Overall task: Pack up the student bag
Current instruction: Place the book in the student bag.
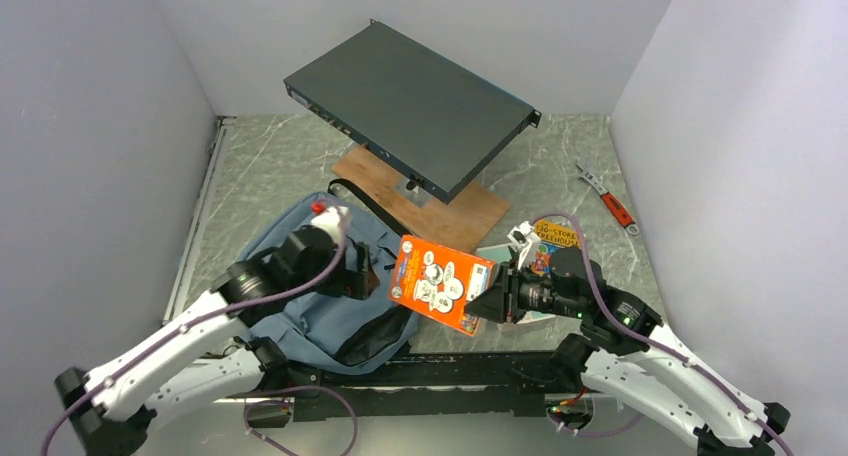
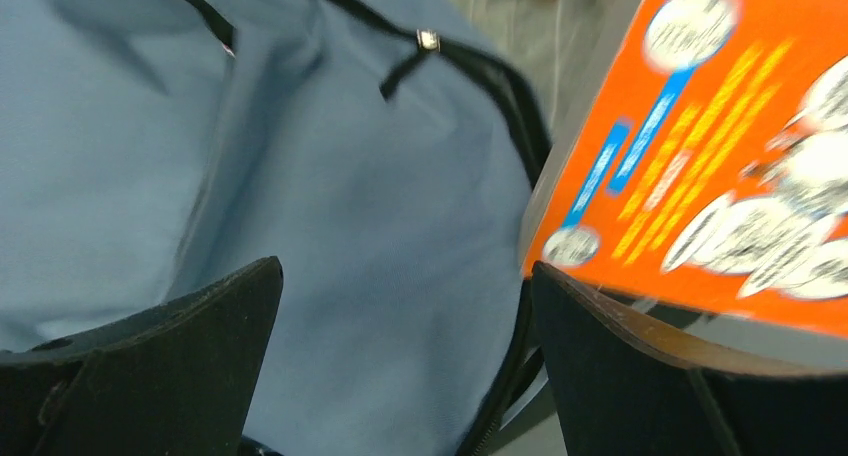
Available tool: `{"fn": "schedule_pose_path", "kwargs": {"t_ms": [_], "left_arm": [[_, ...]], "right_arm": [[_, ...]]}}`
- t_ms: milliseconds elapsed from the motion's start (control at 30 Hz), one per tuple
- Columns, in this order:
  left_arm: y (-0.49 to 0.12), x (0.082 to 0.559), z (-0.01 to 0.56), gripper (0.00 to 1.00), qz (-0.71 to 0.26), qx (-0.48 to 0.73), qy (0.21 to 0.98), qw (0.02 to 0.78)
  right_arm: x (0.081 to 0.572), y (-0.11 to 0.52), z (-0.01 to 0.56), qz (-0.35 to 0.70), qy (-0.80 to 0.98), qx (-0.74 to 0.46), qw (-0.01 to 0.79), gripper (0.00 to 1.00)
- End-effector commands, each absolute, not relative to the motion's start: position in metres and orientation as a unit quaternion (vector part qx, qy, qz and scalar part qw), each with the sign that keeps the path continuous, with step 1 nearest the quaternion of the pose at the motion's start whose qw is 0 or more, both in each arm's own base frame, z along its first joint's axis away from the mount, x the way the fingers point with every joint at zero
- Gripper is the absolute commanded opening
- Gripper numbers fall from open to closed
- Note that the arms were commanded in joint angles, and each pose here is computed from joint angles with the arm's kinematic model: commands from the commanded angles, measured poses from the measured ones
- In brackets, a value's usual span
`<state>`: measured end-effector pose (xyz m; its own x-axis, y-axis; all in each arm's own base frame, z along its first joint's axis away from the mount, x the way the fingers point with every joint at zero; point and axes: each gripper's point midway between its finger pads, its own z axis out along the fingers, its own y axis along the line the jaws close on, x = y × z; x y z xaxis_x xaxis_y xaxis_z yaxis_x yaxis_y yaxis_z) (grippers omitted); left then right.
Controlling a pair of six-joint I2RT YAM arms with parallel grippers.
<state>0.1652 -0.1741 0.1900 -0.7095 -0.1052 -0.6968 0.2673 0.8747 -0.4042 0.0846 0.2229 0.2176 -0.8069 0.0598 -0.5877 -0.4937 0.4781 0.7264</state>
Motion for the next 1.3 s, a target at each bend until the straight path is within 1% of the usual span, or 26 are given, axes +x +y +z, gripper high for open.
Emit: {"fn": "schedule_pose_path", "kwargs": {"t_ms": [0,100,267,533,600,633,733,800,867,933,967,1033,1067,1200,1267], "left_arm": [[-0.201,0.141,0.166,1.0,-0.26,0.181,0.904,0.286],[-0.2,0.138,0.149,1.0,-0.225,0.197,0.919,0.257],[-0.214,0.125,0.147,1.0,-0.189,0.256,0.911,0.263],[-0.22,0.114,0.147,1.0,-0.145,0.293,0.906,0.269],[-0.213,0.119,0.141,0.99,-0.106,0.289,0.912,0.271],[-0.206,0.12,0.135,0.97,-0.077,0.285,0.92,0.259],[-0.193,0.125,0.125,0.89,0.002,0.284,0.929,0.235],[-0.192,0.127,0.127,0.81,0.024,0.286,0.928,0.236],[-0.192,0.132,0.132,0.65,0.029,0.282,0.925,0.252],[-0.185,0.143,0.147,0.44,0.045,0.256,0.922,0.288],[-0.178,0.148,0.158,0.31,0.054,0.237,0.92,0.308],[-0.167,0.158,0.182,0.03,0.066,0.204,0.912,0.35],[-0.159,0.164,0.194,0.0,0.072,0.185,0.906,0.373],[-0.147,0.18,0.23,0.0,0.064,0.139,0.88,0.45],[-0.148,0.184,0.244,0.0,0.044,0.124,0.87,0.474]], "right_arm": [[0.095,0.198,0.259,0.462,0.8,-0.126,0.362,0.0],[0.101,0.182,0.267,0.438,0.803,-0.098,0.392,0.0],[0.105,0.168,0.272,0.431,0.795,-0.068,0.421,0.0],[0.106,0.17,0.271,0.433,0.794,-0.071,0.421,0.0],[0.105,0.174,0.272,0.439,0.793,-0.079,0.416,0.0],[0.104,0.176,0.273,0.443,0.789,-0.084,0.416,0.0],[0.107,0.177,0.272,0.443,0.786,-0.083,0.423,0.0],[0.11,0.175,0.27,0.435,0.79,-0.076,0.425,0.0],[0.11,0.177,0.266,0.433,0.795,-0.079,0.418,0.0],[0.108,0.182,0.261,0.436,0.801,-0.083,0.401,0.0],[0.106,0.186,0.259,0.443,0.804,-0.082,0.389,0.0],[0.101,0.195,0.259,0.468,0.802,-0.071,0.364,0.0],[0.098,0.199,0.26,0.486,0.798,-0.063,0.351,0.0],[0.08,0.221,0.268,0.572,0.767,-0.049,0.288,0.0],[0.07,0.234,0.269,0.611,0.753,-0.048,0.239,0.0]]}}
